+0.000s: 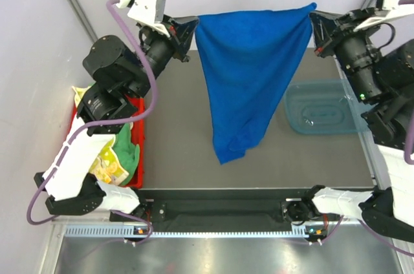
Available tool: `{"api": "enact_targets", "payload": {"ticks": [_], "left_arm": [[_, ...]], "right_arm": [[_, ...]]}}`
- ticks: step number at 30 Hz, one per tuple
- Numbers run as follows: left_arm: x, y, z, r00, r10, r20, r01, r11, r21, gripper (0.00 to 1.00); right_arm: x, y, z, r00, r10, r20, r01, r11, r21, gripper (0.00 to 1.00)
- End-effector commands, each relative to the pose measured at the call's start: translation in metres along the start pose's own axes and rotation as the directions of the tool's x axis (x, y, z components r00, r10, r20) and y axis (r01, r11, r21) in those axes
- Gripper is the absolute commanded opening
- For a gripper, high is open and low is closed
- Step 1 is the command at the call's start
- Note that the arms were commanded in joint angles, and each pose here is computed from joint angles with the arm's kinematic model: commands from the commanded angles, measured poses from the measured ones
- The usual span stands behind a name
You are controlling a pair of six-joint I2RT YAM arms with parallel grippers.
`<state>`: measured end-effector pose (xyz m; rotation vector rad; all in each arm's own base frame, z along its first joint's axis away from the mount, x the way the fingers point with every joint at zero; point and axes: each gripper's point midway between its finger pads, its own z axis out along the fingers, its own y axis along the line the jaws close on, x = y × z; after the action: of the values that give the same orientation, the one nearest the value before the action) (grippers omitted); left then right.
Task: Fold and stack the towels
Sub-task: Flatten out the crumpled towel
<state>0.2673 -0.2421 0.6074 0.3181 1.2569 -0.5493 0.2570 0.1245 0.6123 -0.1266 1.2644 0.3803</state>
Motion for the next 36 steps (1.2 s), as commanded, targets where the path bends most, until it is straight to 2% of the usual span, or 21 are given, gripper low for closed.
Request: {"api": "enact_targets", "payload": {"ticks": [1, 10, 16, 20, 27, 34, 36], "left_arm": [[-0.063, -0.006, -0.024, 0.985, -0.056, 0.161, 0.043, 0.996, 0.079, 0.00], [-0.110, -0.017, -0.056, 0.958, -0.138, 0.251, 0.088, 0.975, 0.203, 0.00], [-0.132, -0.016, -0.073, 0.941, -0.168, 0.295, 0.101, 0.968, 0.229, 0.00], [-0.133, -0.014, -0.073, 0.939, -0.172, 0.297, 0.108, 0.970, 0.219, 0.00], [-0.114, 0.006, -0.053, 0.955, -0.118, 0.272, 0.101, 0.992, 0.075, 0.00], [-0.071, 0.026, -0.003, 0.981, 0.002, 0.194, 0.018, 0.995, -0.100, 0.00], [-0.060, 0.046, 0.011, 0.984, 0.019, 0.177, 0.006, 0.990, -0.142, 0.00]], "right_arm": [[-0.052, 0.000, -0.026, 0.991, 0.025, 0.135, -0.019, 0.999, -0.048, 0.00], [-0.098, 0.008, -0.067, 0.970, 0.077, 0.231, -0.043, 0.988, -0.151, 0.00], [-0.117, 0.013, -0.090, 0.955, 0.123, 0.271, -0.065, 0.975, -0.213, 0.00], [-0.118, 0.016, -0.094, 0.954, 0.138, 0.267, -0.073, 0.969, -0.238, 0.00], [-0.083, 0.015, -0.058, 0.977, 0.093, 0.192, -0.059, 0.982, -0.178, 0.00], [-0.039, 0.011, -0.002, 0.994, 0.008, 0.112, 0.001, 0.997, -0.078, 0.00], [-0.022, 0.011, 0.020, 0.996, -0.031, 0.088, 0.036, 0.998, -0.057, 0.00]]}}
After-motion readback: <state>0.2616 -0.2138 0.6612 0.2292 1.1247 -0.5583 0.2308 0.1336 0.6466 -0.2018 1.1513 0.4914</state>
